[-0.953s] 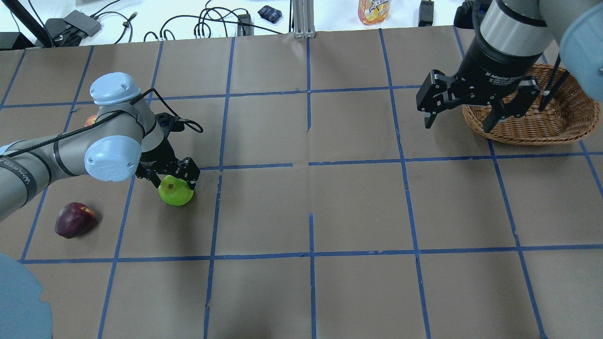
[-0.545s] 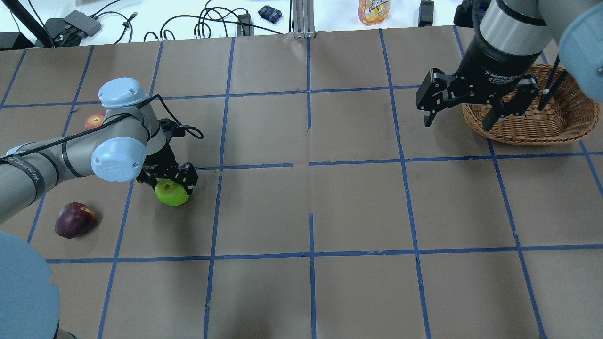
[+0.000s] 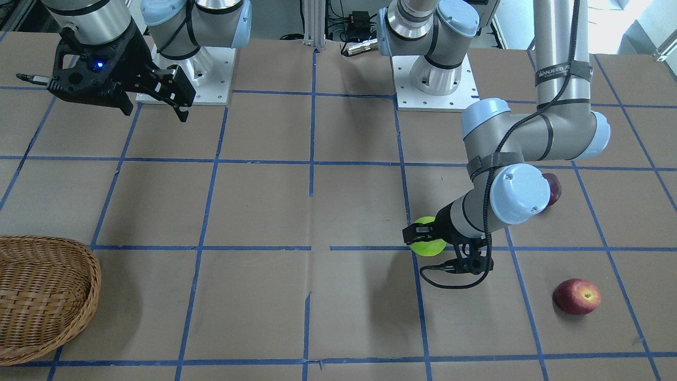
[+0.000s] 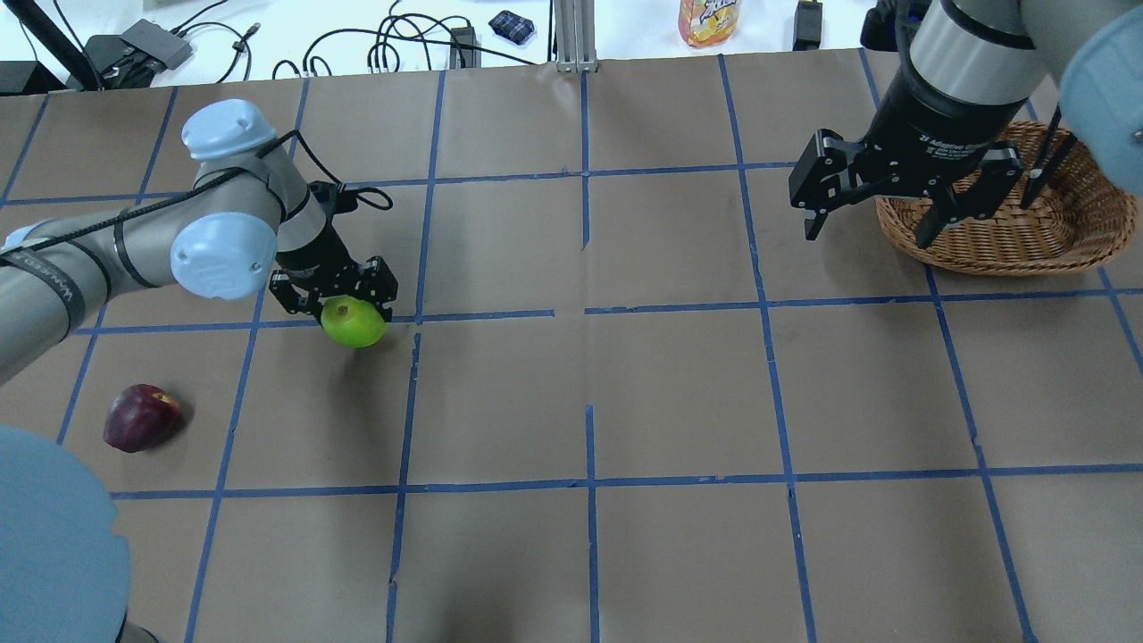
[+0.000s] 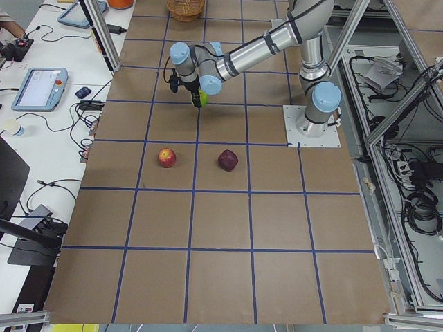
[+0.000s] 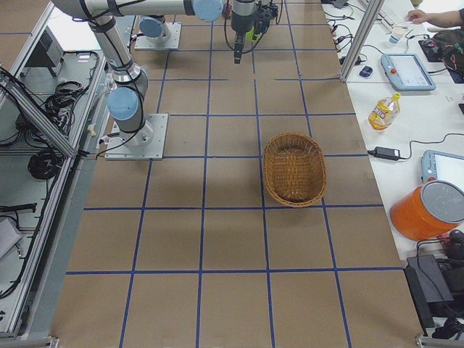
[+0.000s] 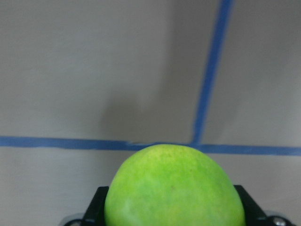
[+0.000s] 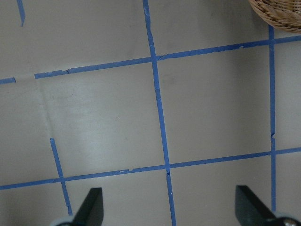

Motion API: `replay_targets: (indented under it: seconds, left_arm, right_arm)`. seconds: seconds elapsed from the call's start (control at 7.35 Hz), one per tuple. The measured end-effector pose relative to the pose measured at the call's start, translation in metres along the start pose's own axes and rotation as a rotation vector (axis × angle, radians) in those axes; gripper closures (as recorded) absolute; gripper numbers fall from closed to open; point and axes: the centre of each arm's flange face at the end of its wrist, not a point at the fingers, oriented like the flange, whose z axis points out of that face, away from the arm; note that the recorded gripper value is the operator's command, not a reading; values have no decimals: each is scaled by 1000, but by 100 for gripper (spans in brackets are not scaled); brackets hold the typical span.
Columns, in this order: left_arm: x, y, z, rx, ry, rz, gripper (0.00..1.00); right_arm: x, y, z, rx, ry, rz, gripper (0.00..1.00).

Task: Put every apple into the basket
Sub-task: 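Carry the green apple to table center, open left gripper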

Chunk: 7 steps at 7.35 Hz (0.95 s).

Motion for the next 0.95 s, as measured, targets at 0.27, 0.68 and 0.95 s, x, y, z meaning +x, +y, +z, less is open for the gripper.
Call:
replay_targets:
  seconds: [0.27, 0.68, 0.95]
  left_arm:
    - [92, -3, 14, 16, 17, -65, 56]
    - [188, 26, 74, -28, -28, -75, 38]
    - [201, 33, 85, -11, -23, -89, 0]
  right_arm:
    - [0, -2, 2, -3, 1, 1, 0]
    - [0, -5, 4, -6, -1, 12, 0]
    - [-1, -8, 7, -12, -10, 11, 0]
